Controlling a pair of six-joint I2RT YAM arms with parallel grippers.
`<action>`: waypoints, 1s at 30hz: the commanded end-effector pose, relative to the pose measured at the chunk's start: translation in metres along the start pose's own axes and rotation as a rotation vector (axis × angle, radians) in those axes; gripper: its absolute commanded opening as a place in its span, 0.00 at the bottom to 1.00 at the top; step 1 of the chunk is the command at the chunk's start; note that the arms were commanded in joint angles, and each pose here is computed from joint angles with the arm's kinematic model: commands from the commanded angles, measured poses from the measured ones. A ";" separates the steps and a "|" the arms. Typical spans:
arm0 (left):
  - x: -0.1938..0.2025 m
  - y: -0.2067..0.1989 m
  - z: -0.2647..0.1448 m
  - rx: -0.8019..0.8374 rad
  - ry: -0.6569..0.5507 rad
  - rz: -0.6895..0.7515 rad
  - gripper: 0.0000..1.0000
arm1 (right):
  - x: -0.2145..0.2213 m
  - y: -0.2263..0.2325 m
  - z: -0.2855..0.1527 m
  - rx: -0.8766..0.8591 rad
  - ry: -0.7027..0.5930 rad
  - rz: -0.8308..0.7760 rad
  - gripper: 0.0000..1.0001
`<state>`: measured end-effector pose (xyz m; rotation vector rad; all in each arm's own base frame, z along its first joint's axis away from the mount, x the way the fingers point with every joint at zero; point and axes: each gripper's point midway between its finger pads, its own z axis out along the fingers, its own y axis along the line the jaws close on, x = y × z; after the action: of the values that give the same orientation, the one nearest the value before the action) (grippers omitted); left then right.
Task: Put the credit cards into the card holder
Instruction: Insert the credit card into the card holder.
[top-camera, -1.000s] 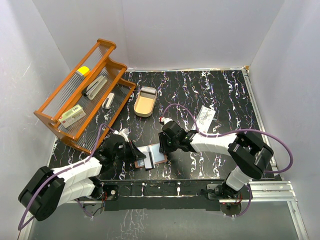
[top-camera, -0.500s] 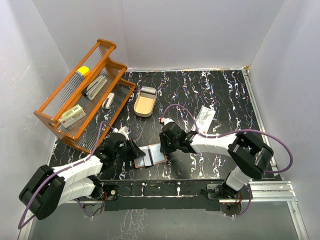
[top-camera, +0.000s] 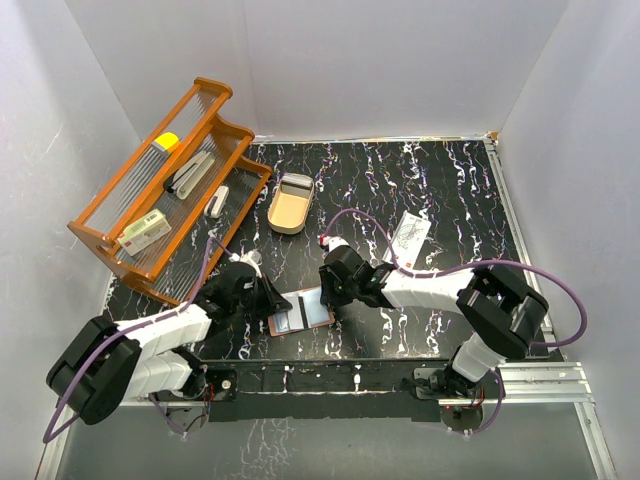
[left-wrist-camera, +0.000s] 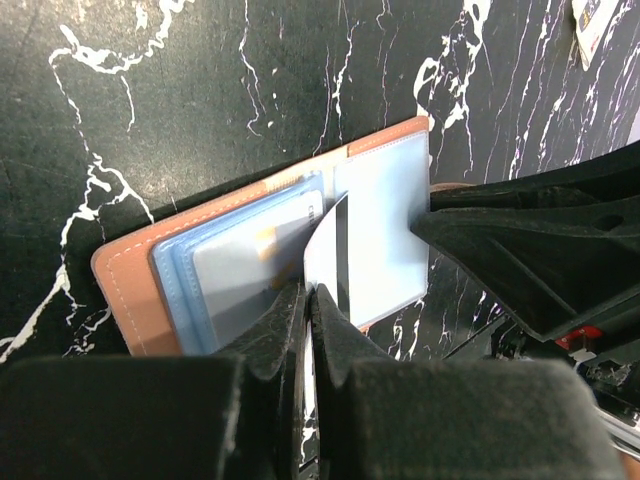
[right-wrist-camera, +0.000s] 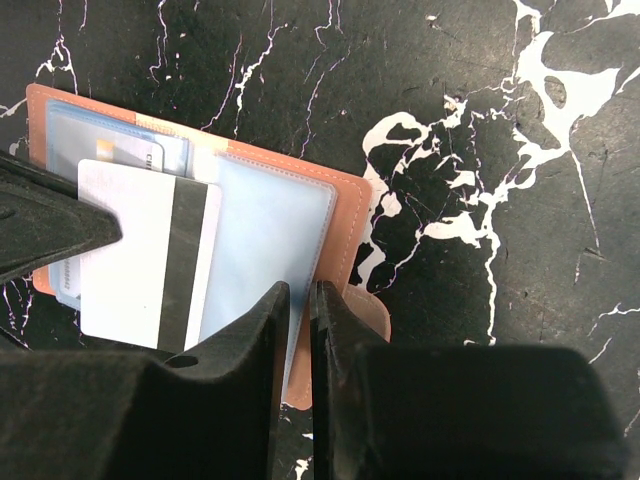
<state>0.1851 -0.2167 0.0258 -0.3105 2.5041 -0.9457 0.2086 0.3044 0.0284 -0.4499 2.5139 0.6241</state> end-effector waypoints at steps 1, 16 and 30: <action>-0.009 0.011 0.005 -0.070 -0.034 0.038 0.00 | 0.010 0.001 0.000 -0.006 0.014 -0.002 0.13; -0.009 0.025 0.007 -0.136 -0.050 -0.011 0.00 | 0.015 0.006 -0.002 -0.022 0.017 0.051 0.12; -0.007 0.026 0.009 -0.125 -0.050 -0.039 0.00 | 0.022 0.016 -0.004 -0.047 0.009 0.104 0.12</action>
<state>0.1985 -0.2173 0.0245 -0.3869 2.4898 -0.9065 0.2004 0.3083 0.0296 -0.3389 2.5138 0.6853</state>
